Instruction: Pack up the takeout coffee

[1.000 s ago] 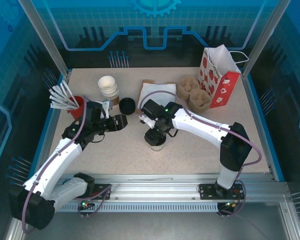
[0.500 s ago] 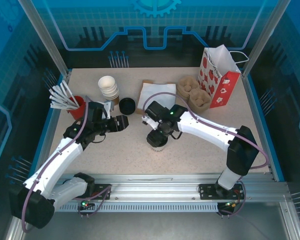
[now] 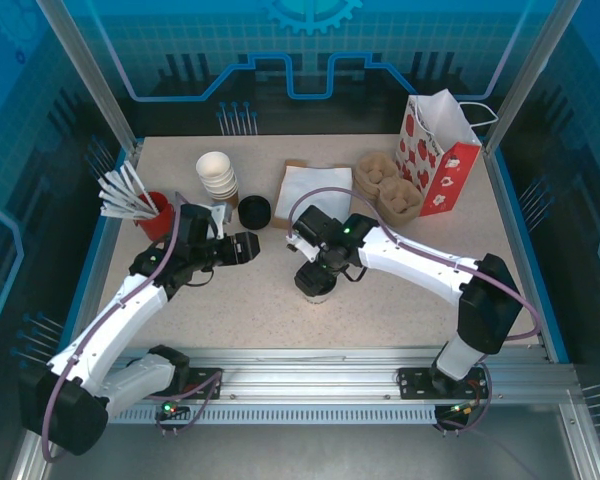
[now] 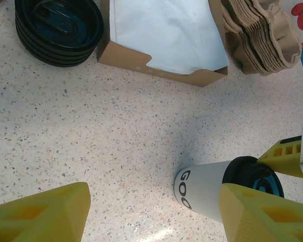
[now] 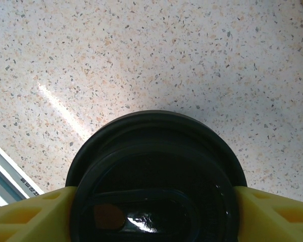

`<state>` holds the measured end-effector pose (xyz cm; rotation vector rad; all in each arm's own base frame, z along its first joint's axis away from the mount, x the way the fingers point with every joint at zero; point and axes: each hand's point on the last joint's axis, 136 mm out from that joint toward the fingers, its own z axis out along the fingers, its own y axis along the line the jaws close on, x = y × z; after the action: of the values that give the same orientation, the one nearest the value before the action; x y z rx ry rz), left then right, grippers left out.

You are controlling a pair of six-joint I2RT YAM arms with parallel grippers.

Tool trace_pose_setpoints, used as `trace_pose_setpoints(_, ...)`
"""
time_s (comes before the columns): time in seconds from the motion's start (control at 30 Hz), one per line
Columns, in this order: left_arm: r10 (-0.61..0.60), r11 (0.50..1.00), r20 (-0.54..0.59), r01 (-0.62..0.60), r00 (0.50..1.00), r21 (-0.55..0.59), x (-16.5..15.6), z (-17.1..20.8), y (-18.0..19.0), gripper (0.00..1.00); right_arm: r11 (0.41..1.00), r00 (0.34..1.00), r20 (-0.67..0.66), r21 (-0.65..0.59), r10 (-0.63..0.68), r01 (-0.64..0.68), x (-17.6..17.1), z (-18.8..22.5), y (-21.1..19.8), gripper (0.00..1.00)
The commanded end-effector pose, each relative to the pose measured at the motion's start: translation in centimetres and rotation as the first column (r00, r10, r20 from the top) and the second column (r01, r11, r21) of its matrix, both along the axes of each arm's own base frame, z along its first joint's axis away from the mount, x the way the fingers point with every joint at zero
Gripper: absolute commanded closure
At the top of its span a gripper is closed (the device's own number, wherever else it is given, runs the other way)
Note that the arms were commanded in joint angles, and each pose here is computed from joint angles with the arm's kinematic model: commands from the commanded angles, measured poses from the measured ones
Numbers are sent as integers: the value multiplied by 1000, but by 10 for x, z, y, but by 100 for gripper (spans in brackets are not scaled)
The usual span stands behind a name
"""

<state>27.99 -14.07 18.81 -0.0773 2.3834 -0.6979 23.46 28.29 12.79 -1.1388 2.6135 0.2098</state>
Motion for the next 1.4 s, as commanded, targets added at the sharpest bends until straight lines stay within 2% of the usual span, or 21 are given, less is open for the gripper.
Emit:
trace_pose_setpoints(0.0,-6,1000,13,6,1000,-10,3,3,-4,30,999,1000,15,39,-5,4,-4,10,3,21)
trace_pose_setpoints(0.4,-24,1000,-10,24,1000,-9,-1,-5,-10,30,997,999,35,76,-3,0,-6,18,4,14)
trace_pose_setpoints(0.6,-99,989,-27,95,995,-117,-7,-7,-30,27,985,997,68,171,-36,24,-5,51,-6,12)
trace_pose_setpoints(0.67,-139,974,-15,133,990,-186,-11,-2,-43,24,966,997,32,254,-63,53,-6,57,-15,12)
trace_pose_setpoints(0.77,-206,945,-5,198,979,-260,-18,-2,-68,20,918,991,-88,375,-99,125,-6,52,-28,11)
trace_pose_setpoints(0.9,-300,924,-51,277,953,-264,-24,-17,-100,17,872,975,-194,453,-104,183,-2,35,-34,13)
trace_pose_setpoints(1.1,-342,918,-99,310,934,-249,-19,-37,-120,17,850,958,-259,472,-122,236,1,12,-41,18)
trace_pose_setpoints(1.37,-359,915,-150,316,921,-251,-12,-56,-128,26,837,943,-303,472,-138,275,5,-8,-43,24)
